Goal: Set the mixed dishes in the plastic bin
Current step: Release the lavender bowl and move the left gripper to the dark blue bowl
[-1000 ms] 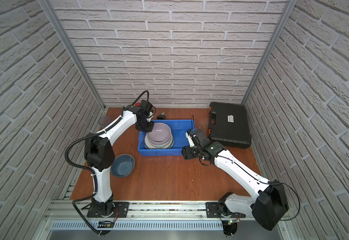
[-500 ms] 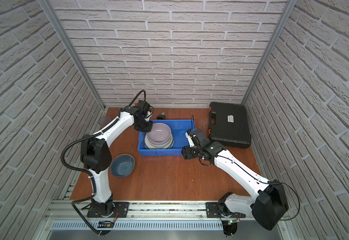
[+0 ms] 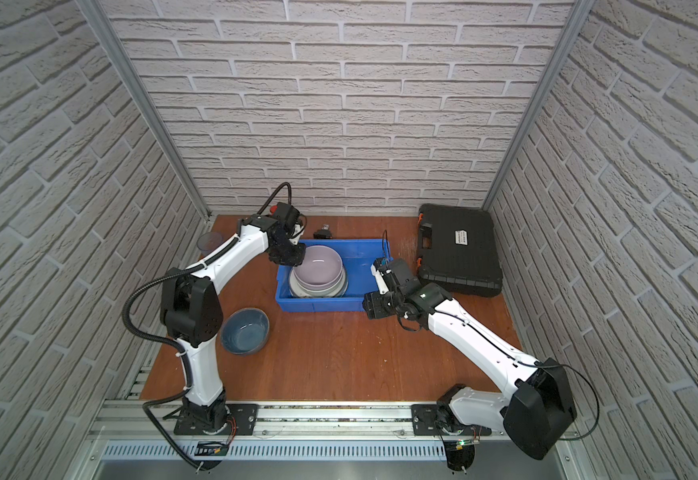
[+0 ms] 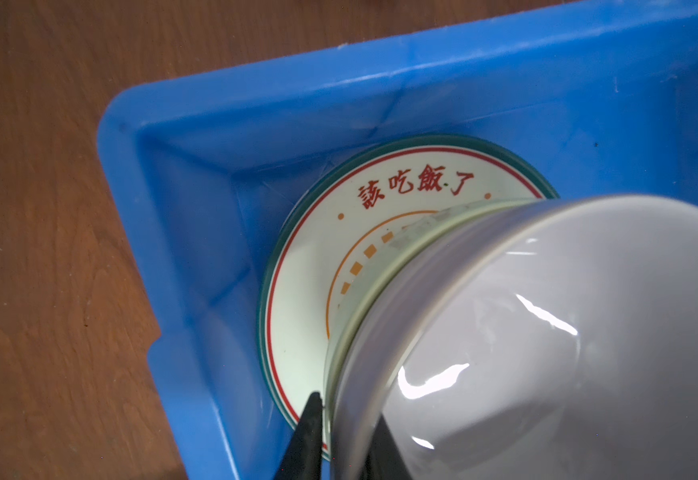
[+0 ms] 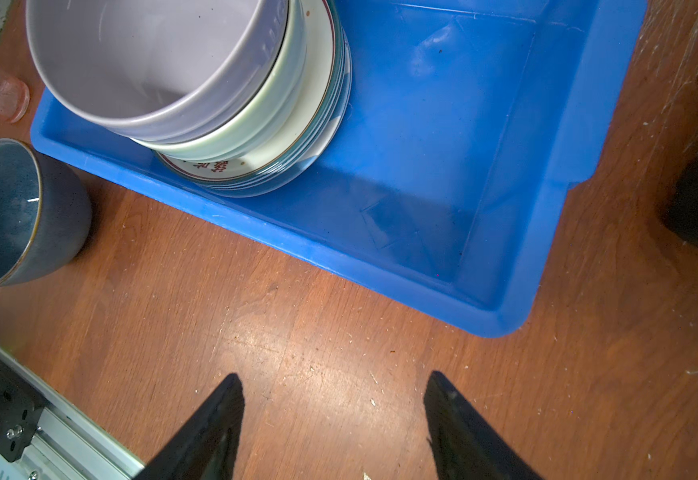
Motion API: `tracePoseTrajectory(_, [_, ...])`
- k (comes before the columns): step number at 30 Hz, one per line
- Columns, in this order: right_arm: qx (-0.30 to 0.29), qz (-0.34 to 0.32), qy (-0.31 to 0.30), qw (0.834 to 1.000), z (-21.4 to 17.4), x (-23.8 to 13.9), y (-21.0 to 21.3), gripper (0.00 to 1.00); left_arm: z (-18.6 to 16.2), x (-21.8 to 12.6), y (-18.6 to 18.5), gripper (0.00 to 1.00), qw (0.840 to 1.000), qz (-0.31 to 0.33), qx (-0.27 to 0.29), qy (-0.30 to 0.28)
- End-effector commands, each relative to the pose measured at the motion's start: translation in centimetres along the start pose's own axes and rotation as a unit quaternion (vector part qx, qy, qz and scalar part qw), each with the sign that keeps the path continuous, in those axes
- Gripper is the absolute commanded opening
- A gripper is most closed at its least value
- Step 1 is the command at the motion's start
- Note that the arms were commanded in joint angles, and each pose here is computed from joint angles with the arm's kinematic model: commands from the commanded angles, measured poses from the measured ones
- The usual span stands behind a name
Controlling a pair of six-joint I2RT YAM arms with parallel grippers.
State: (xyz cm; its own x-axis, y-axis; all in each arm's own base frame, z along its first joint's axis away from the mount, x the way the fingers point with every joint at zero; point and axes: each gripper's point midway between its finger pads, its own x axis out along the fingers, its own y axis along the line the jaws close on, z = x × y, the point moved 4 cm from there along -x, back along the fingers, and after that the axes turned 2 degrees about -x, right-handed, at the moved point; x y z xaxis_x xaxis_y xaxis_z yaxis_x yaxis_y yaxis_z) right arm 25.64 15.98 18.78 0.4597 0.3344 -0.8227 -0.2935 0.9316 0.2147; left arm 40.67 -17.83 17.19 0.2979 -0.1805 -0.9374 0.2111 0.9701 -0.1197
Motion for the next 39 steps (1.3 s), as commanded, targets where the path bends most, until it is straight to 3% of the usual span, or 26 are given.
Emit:
tracePoseTrajectory(1, [0.002,0.006,-0.013,1.000,0.7,-0.1,0.2,0.70,0.3,-1.5,0.2,0.19,1.000,-0.006,-0.005,-0.020])
tracePoseTrajectory(3, [0.001,0.006,-0.013,1.000,0.6,-0.1,0.2,0.71,0.4,-1.8,0.1,0.22,1.000,-0.008,-0.004,-0.024])
tracePoseTrajectory(5, [0.001,0.006,-0.013,1.000,0.6,-0.1,0.2,0.71,0.5,-2.3,0.0,0.36,0.999,-0.013,-0.003,-0.031])
tracePoseTrajectory(8, [0.001,0.007,-0.013,1.000,0.6,-0.1,0.2,0.71,0.6,-3.3,0.1,0.45,0.999,-0.015,-0.004,-0.044])
tracePoseTrajectory(17, [0.000,0.014,-0.015,1.000,0.9,0.0,0.5,0.71,0.1,-9.1,0.7,0.49,0.993,-0.044,-0.023,-0.104])
tracePoseTrajectory(23, [-0.001,0.016,-0.017,1.000,1.1,-0.2,0.6,0.71,-5.3,-11.5,3.6,0.52,0.992,0.007,-0.063,-0.106])
tracePoseTrajectory(25, [-0.003,0.019,-0.019,1.000,1.2,-0.2,0.7,0.71,-8.0,-12.0,5.1,0.74,0.990,0.034,-0.088,-0.106])
tracePoseTrajectory(27, [-0.004,0.024,-0.020,1.000,1.3,-0.2,0.9,0.71,-10.7,-12.5,6.3,0.81,0.988,0.055,-0.104,-0.104])
tracePoseTrajectory(34, [-0.009,0.043,-0.028,0.999,2.0,0.0,1.5,0.71,-18.9,-12.4,10.2,0.83,0.974,0.103,-0.197,-0.046])
tracePoseTrajectory(37, [-0.010,0.048,-0.027,0.998,2.2,0.2,1.7,0.71,-19.8,-12.7,10.1,0.84,0.970,0.083,-0.224,-0.041])
tracePoseTrajectory(39, [-0.010,0.051,-0.028,0.998,2.2,0.3,1.8,0.72,-20.5,-12.6,11.0,0.84,0.962,0.102,-0.250,-0.032])
